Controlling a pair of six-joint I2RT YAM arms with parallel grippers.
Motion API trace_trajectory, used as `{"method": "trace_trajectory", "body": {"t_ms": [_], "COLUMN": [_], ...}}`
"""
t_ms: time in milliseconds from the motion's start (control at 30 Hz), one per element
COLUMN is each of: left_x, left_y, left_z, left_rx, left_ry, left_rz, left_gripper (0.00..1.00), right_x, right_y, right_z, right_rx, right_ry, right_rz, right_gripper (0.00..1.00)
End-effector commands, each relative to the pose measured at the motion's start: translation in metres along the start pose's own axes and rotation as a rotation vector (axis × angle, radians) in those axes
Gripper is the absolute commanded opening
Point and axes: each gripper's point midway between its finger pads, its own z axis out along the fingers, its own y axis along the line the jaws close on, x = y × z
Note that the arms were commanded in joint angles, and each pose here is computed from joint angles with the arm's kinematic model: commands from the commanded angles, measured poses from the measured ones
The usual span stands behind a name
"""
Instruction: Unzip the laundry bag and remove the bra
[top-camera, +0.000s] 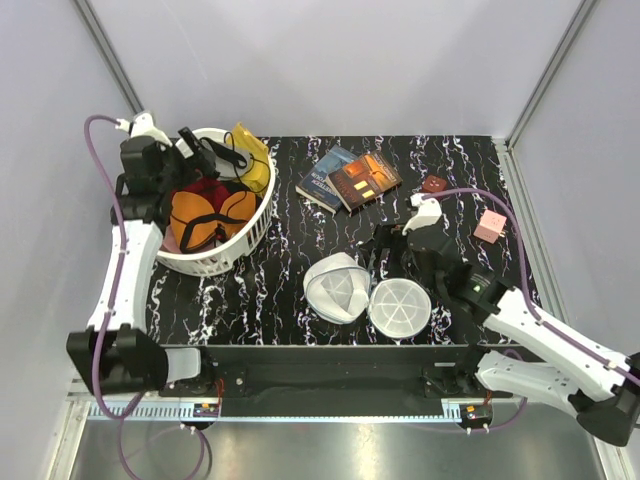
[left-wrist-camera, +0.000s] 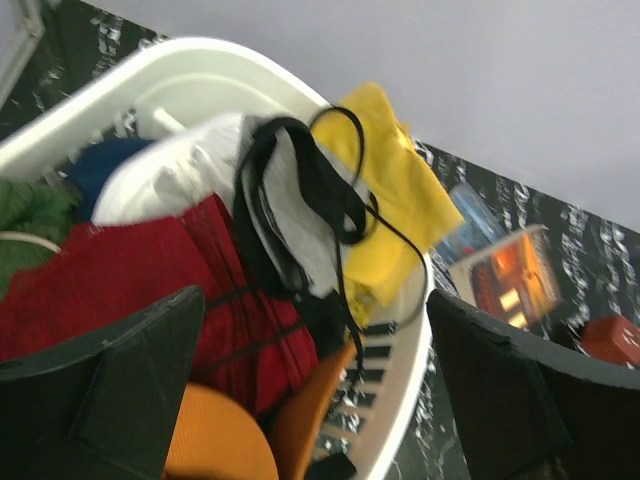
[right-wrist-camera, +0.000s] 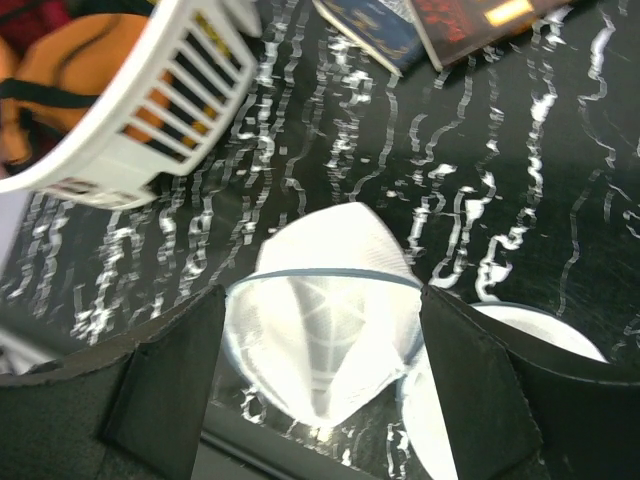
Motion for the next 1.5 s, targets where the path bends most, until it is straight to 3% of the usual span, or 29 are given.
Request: {"method": "trace_trajectory", "body": {"t_ms": [0, 133, 300, 433, 700, 833, 967, 1467], "left_x": [0.018, 0.042, 0.067, 0.092, 0.107, 0.107, 0.111, 0.114], "left_y": [-0.025, -0.031, -0.034, -0.020, -0.023, -0.025, -0.029, -0.037], "left_z": [-0.038, -0.067, -0.094, -0.101, -0.109, -0.112, -0.114, -0.118], "left_rx": [0.136, 0.171, 0.219, 0.202, 0.252, 0.267, 0.293, 0.342], "left_ry": [0.041, 0.101, 0.111, 0.135, 0.154, 0.145, 0.159, 0.171], "left_rz": [-0.025, 0.009, 0.090, 0.109, 0.110, 0.109, 0.106, 0.097], "left_gripper": [0.99, 0.99, 0.99, 0.99, 0.99, 0.99, 0.99, 0.99], "right_x": [0.019, 0.043, 0.075, 0.100, 0.152, 0.163, 0.165, 0.176], "right_y": [-0.022, -0.049, -0.090, -0.127, -0.204, -0.205, -0.210, -0.210], "right_z": [0.021, 0.039, 0.045, 0.029, -0.004, -0.012, -0.022, -0.023], "right_rx": [0.069, 0.146, 0.256, 0.432, 0.768, 0.795, 0.830, 0.899], "right_ry": [0.067, 0.148, 0.246, 0.289, 0.369, 0.384, 0.356, 0.492], "right_rz": [0.026, 0.054, 0.205, 0.279, 0.413, 0.468, 0.496, 0.463], "right_gripper": [0.86, 0.86, 0.85, 0.83, 0.80, 0.74, 0.60, 0.40]}}
